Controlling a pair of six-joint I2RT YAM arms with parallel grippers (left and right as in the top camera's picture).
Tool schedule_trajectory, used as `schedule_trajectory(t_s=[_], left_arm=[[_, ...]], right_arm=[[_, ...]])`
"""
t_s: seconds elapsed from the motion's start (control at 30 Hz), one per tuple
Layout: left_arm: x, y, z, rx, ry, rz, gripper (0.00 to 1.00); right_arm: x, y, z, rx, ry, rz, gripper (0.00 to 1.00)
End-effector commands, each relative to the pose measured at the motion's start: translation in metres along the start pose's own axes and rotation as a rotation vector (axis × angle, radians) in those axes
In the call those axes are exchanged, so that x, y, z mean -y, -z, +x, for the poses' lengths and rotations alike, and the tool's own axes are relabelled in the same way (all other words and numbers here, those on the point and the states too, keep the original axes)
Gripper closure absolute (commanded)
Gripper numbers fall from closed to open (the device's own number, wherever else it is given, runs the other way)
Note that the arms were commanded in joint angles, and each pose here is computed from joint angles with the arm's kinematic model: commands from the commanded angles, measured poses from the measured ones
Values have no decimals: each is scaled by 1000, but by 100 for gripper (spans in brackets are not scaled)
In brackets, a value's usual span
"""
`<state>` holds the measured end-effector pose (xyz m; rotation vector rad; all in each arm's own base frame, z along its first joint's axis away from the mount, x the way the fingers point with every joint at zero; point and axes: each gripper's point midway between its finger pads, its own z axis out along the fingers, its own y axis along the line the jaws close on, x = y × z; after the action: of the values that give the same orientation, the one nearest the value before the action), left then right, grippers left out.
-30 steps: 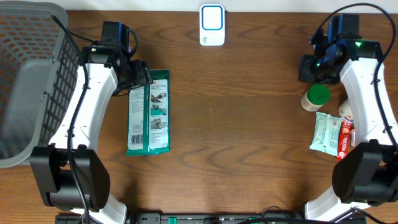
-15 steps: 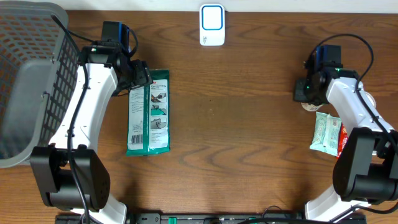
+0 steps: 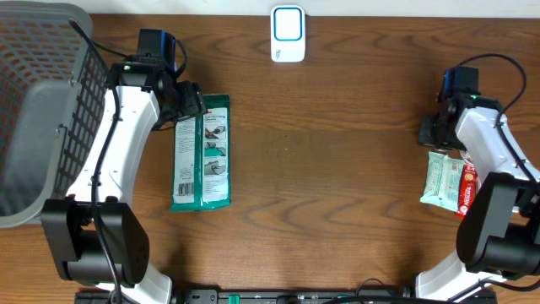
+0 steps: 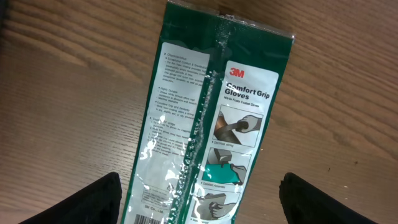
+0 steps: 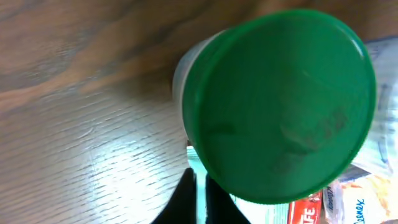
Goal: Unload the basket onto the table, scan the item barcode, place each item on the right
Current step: 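Open the right gripper and withdraw it toward table centre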
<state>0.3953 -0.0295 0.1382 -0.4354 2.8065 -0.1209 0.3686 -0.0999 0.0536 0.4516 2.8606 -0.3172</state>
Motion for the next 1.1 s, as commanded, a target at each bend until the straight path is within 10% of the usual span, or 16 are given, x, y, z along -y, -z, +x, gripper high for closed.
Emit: schedule_trajectory(t_s=[0.0,0.2,0.53,1.07], left_arm=[[-4,3,0,9,-2,-12,19],[-4,3,0,9,-2,-12,19],[-4,3,0,9,-2,-12,19],[-4,3,0,9,-2,-12,19]], right_arm=[[-20,0,0,-2,-15,-111,87],[-87,21,-9,20,-5,-505,42],[-136,60,-10,23,28,-853,1],[-254,111,38,-84,151,-1021,1]])
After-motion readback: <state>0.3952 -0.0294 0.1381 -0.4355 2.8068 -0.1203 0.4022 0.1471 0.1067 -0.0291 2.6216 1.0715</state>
